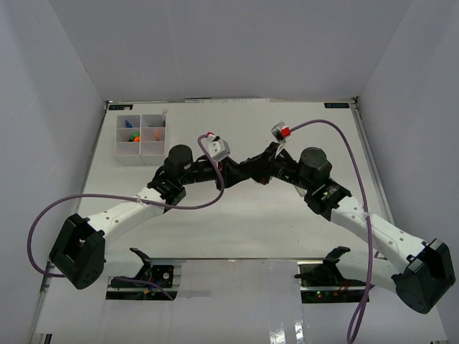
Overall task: Sort the stationery into containers
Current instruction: Pick up the pen from the center of the board.
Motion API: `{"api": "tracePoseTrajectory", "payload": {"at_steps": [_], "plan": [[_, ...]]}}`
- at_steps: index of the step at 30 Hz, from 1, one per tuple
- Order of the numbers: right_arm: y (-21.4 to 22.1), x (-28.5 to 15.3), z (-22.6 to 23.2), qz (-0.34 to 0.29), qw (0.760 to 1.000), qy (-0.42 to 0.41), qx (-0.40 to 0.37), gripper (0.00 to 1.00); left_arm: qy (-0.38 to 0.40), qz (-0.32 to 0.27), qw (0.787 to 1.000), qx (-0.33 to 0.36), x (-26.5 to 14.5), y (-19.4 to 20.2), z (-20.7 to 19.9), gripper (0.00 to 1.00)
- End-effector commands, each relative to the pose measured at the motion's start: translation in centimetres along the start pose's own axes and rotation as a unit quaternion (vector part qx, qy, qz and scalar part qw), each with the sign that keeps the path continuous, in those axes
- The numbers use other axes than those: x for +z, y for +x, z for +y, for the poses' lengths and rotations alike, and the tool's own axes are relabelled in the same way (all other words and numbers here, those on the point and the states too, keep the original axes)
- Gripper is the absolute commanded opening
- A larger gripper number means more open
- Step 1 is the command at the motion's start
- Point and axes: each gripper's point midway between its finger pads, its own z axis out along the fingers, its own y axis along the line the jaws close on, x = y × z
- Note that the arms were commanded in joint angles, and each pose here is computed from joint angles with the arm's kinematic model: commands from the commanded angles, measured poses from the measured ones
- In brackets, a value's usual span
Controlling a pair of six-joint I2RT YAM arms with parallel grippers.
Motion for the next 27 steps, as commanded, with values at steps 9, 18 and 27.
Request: {"api": "tracePoseTrajectory", "payload": {"at_steps": [9, 18, 27], "plan": [[-1.3, 0.0, 0.5, -0.027, 0.999, -0.013, -0.015, 0.08, 0.021, -0.016, 1.000, 0.004, 0.3, -1.8, -0.7, 0.09], [-1.7, -0.5, -0.1, -0.040, 0.999, 0.005, -0.027, 0.32, 0.008, -0.013, 1.000, -0.002, -0.2, -1.2, -0.7, 0.00], [-2.2, -2.5, -2.5, -0.036, 0.995, 0.073, -0.054, 0.87, -0.056, 0.018, 0.998, -0.030, -1.1, 0.9, 1.2, 0.00]]}}
